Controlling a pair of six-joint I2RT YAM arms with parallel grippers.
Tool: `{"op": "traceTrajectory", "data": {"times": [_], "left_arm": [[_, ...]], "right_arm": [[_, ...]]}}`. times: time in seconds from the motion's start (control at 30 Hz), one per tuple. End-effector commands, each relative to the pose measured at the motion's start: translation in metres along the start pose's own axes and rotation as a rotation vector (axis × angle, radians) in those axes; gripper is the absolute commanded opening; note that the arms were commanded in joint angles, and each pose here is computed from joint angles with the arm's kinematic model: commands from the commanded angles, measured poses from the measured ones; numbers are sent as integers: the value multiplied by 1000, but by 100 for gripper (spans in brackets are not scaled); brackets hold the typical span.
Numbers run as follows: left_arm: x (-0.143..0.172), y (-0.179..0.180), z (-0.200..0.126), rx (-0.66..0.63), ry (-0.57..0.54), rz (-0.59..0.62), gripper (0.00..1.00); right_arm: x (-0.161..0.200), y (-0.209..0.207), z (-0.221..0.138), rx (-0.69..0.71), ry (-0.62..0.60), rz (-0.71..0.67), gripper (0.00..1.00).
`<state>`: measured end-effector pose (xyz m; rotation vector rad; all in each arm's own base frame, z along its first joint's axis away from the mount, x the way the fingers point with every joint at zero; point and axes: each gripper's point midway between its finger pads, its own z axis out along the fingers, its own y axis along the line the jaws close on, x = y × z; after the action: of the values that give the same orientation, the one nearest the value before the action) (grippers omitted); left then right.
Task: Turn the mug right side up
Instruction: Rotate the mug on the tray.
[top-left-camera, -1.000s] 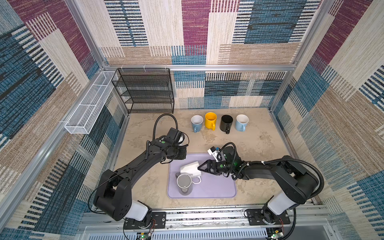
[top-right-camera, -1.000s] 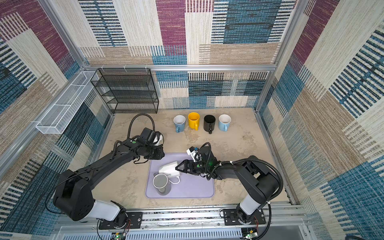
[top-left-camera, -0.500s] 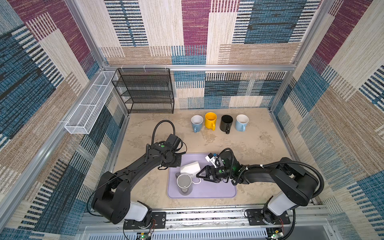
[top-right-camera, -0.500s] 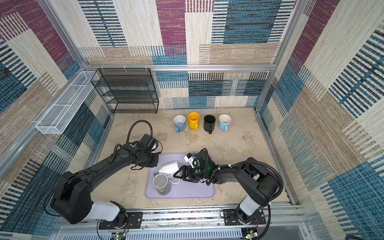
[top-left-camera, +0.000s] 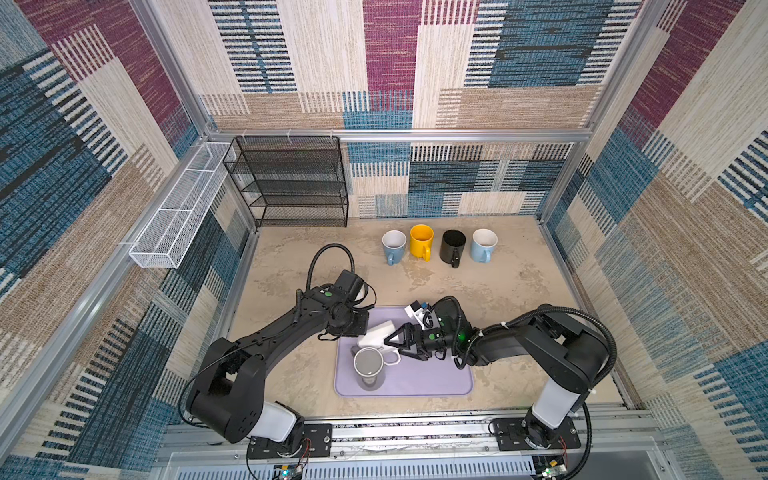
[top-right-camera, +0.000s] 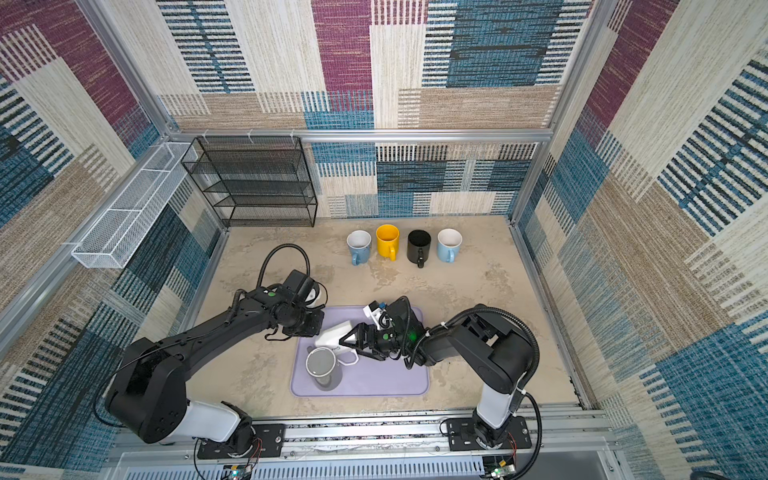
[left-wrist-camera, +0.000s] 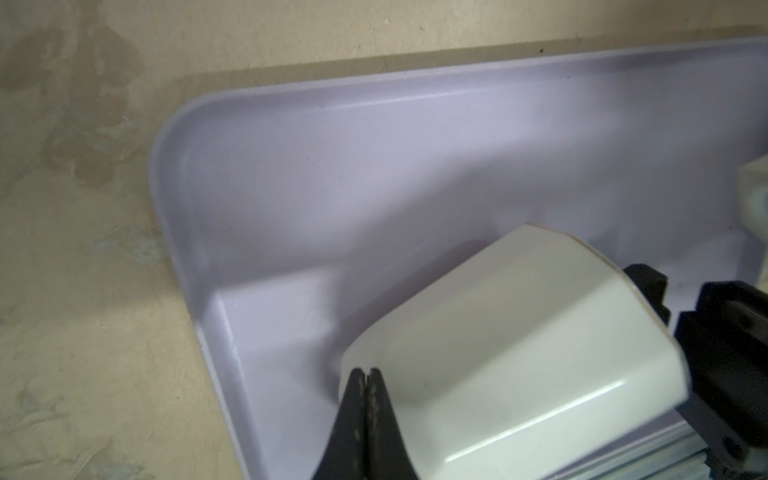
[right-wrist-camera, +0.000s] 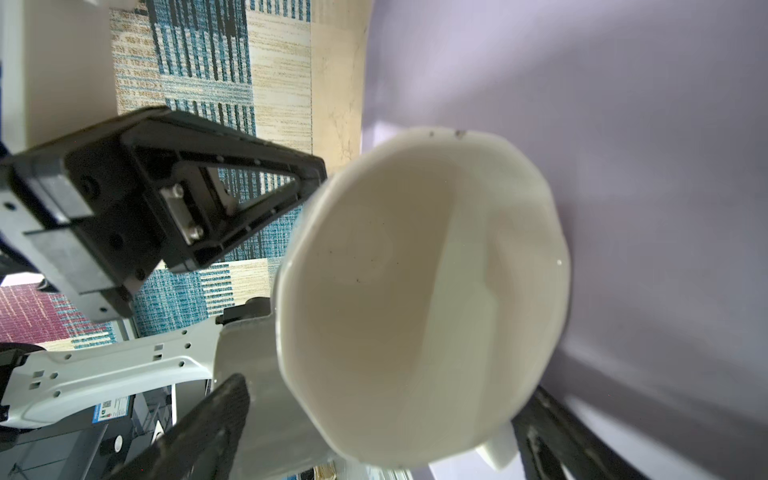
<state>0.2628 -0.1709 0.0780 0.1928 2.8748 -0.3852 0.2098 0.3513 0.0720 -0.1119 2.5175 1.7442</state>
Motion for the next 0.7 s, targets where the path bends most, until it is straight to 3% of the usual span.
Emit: {"op": "traceTrajectory", "data": {"times": [0.0,0.3,0.67], "left_arm": [[-2,-11,1,60,-7,15,5],[-5,-24,10,125,-14,13,5],[-32,-32,20,129,-53,35,4]], "right_arm": [[-15,13,1,-50,-53,-10,99],[-34,11,0,-47,-86,2,99],[-52,-3,-14,34,-62,-94,99]]}}
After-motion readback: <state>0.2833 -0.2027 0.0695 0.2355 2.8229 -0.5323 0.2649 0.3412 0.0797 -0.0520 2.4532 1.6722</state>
